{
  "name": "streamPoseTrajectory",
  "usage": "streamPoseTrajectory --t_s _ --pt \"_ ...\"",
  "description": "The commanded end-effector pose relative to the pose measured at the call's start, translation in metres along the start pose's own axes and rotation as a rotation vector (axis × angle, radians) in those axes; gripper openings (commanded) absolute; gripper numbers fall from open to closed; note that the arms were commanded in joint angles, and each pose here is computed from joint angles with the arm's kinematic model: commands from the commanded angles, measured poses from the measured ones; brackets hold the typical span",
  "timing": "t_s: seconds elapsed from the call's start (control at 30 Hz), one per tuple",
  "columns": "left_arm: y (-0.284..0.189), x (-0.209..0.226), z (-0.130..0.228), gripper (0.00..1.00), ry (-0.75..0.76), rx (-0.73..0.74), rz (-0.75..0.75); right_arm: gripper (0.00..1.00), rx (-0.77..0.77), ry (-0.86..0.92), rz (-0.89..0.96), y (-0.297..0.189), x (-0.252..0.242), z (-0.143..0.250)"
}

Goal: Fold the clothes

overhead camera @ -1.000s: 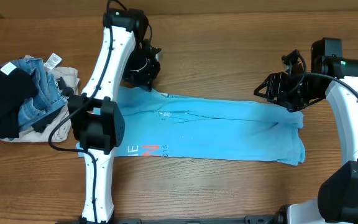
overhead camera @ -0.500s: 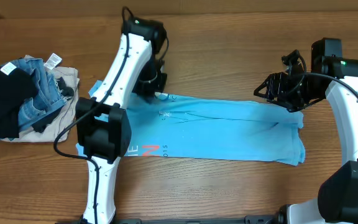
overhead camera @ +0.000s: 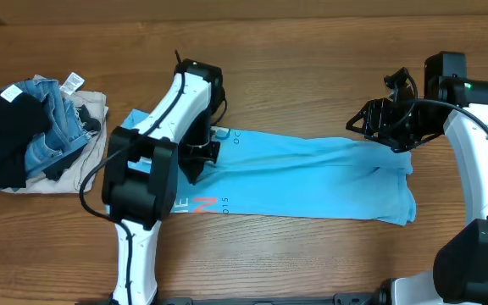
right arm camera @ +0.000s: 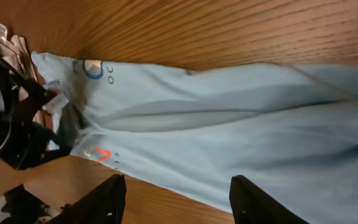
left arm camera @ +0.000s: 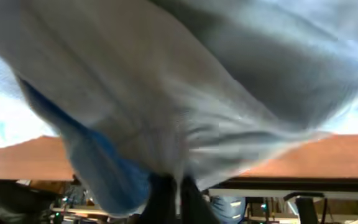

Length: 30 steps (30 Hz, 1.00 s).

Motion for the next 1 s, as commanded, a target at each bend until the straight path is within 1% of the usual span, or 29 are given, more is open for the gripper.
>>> streamPoseTrajectory --t_s 0.0,0.03,0.07,0.13,0.23,0.27,0.33,0.4,0.43,0.47,0.57,0.63,0.73,0.8,0.97 --pt "-0.002 -0.013 0.011 0.22 0.009 -0.010 -0.010 0.58 -0.024 -0.023 -0.002 -0.004 0.005 -0.001" --pt "-0.001 -0.015 0.012 0.25 0.010 -0.001 -0.011 0.58 -0.025 -0.024 -0.002 -0.004 0.005 -0.001" --pt "0.000 -0.016 0.013 0.30 0.013 0.004 -0.014 0.58 -0.025 -0.024 -0.002 -0.004 0.005 -0.001" --pt "-0.001 -0.016 0.013 0.29 0.012 -0.001 -0.030 0.58 -0.024 -0.023 -0.002 -0.004 0.005 -0.001" --pt "-0.011 -0.003 0.019 0.29 -0.060 -0.042 -0.096 0.59 -0.024 -0.023 -0.002 -0.004 0.005 -0.001" --pt "-0.016 0.003 0.023 0.30 -0.093 -0.066 -0.105 0.59 -0.025 -0.023 -0.002 -0.004 0.005 -0.001" --pt "-0.037 0.024 0.038 0.39 -0.187 -0.174 -0.106 0.59 -0.025 -0.024 -0.002 -0.004 0.005 -0.001" --pt "-0.054 0.044 0.046 0.62 -0.253 -0.295 -0.070 0.59 -0.026 -0.025 -0.003 -0.004 0.005 -0.001" --pt "-0.063 0.055 0.048 0.69 -0.285 -0.369 -0.032 0.59 -0.028 -0.026 -0.003 -0.004 0.005 -0.002" --pt "-0.068 0.063 0.048 0.71 -0.299 -0.419 0.015 0.59 -0.029 -0.027 -0.004 -0.004 0.005 -0.002" --pt "-0.070 0.074 0.036 0.67 -0.251 -0.497 0.142 0.59 -0.039 -0.034 -0.006 -0.004 0.006 -0.004" --pt "-0.060 0.080 0.023 0.64 -0.263 -0.495 0.131 0.59 -0.043 -0.036 -0.007 -0.004 0.006 -0.004" --pt "-0.044 0.086 0.004 0.56 -0.306 -0.485 0.123 0.59 -0.043 -0.036 -0.007 -0.004 0.006 -0.004" --pt "-0.034 0.091 -0.009 0.53 -0.324 -0.473 0.120 0.59 -0.042 -0.036 -0.007 -0.004 0.006 -0.004" --pt "-0.018 0.100 -0.026 0.53 -0.340 -0.454 0.092 0.59 -0.041 -0.035 -0.007 -0.004 0.006 -0.004"
Point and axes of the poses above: each gripper's point midway between its finger pads, its own y axis out along the fingers, its own x axis along the line the jaws close on, z = x × y, the point moved 8 cm from there along -y, back along the fingers, and after that the axes turned 10 degrees about y, right-handed, at the moved point
